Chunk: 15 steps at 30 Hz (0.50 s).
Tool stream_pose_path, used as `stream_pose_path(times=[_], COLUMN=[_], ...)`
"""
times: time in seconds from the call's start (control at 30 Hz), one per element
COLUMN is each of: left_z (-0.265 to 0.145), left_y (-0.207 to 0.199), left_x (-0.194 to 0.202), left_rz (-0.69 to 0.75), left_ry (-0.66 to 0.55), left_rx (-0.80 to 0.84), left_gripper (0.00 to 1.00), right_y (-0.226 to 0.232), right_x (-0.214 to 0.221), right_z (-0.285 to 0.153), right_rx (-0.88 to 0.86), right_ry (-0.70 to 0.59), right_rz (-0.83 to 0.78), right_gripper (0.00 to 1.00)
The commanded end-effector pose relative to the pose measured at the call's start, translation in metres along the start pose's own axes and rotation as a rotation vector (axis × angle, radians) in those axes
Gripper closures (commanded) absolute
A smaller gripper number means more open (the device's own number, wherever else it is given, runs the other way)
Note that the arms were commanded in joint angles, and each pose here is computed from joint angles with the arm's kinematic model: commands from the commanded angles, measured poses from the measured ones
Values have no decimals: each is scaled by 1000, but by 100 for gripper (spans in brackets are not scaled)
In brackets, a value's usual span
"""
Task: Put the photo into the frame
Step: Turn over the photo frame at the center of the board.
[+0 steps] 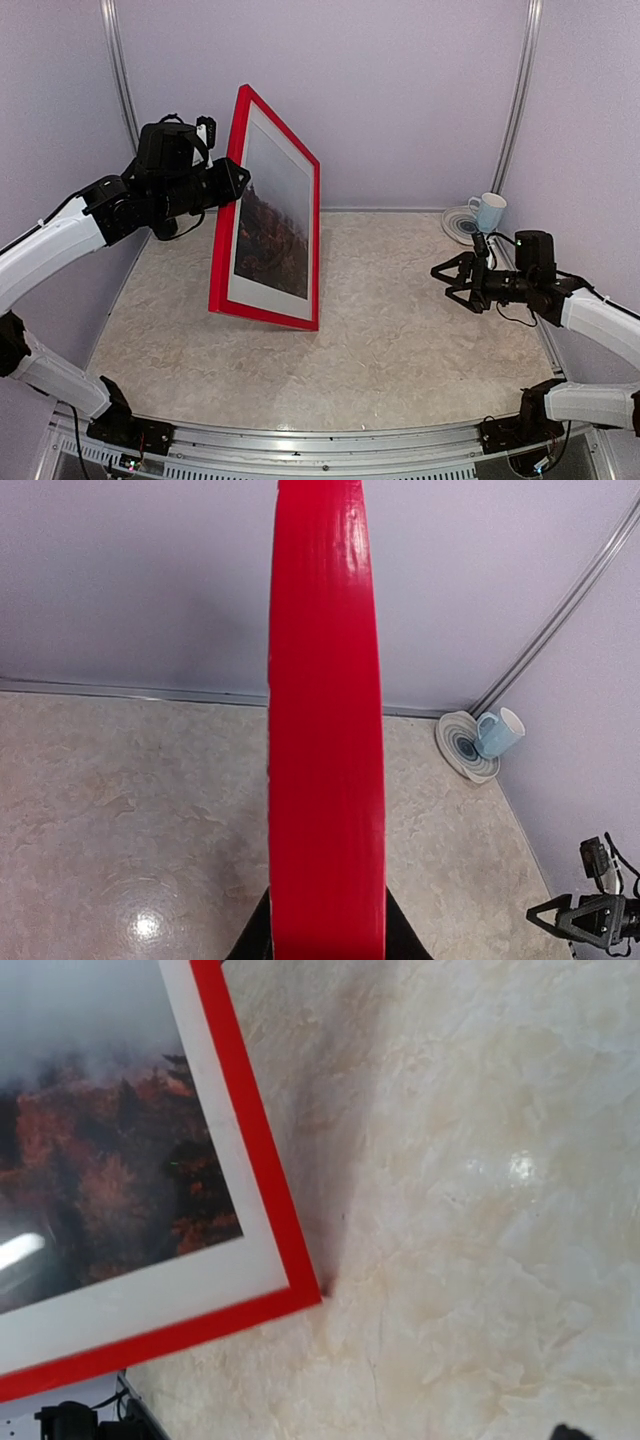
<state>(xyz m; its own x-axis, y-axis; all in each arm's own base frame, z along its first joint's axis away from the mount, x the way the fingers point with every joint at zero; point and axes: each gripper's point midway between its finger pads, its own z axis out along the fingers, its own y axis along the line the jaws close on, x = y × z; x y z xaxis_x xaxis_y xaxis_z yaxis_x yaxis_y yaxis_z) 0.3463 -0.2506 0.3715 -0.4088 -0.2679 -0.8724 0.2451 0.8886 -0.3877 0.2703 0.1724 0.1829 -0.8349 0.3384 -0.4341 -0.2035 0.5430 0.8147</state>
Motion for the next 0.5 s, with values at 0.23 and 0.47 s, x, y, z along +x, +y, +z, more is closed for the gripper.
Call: stream_pose_path(times=[0.23,0.47], left_z=[-5,4], left_y=[2,4], left_x=[-18,4], left_rz=[-266,-294], left_ry=[-67,-9], left_rx=[201,219], left_gripper=[100,100], right_y=[-8,-11], right_x=[1,1], right_z=[4,7], right_rx=[7,8], right_ry=[-1,6], right_rz=[8,14], right_gripper=[1,1])
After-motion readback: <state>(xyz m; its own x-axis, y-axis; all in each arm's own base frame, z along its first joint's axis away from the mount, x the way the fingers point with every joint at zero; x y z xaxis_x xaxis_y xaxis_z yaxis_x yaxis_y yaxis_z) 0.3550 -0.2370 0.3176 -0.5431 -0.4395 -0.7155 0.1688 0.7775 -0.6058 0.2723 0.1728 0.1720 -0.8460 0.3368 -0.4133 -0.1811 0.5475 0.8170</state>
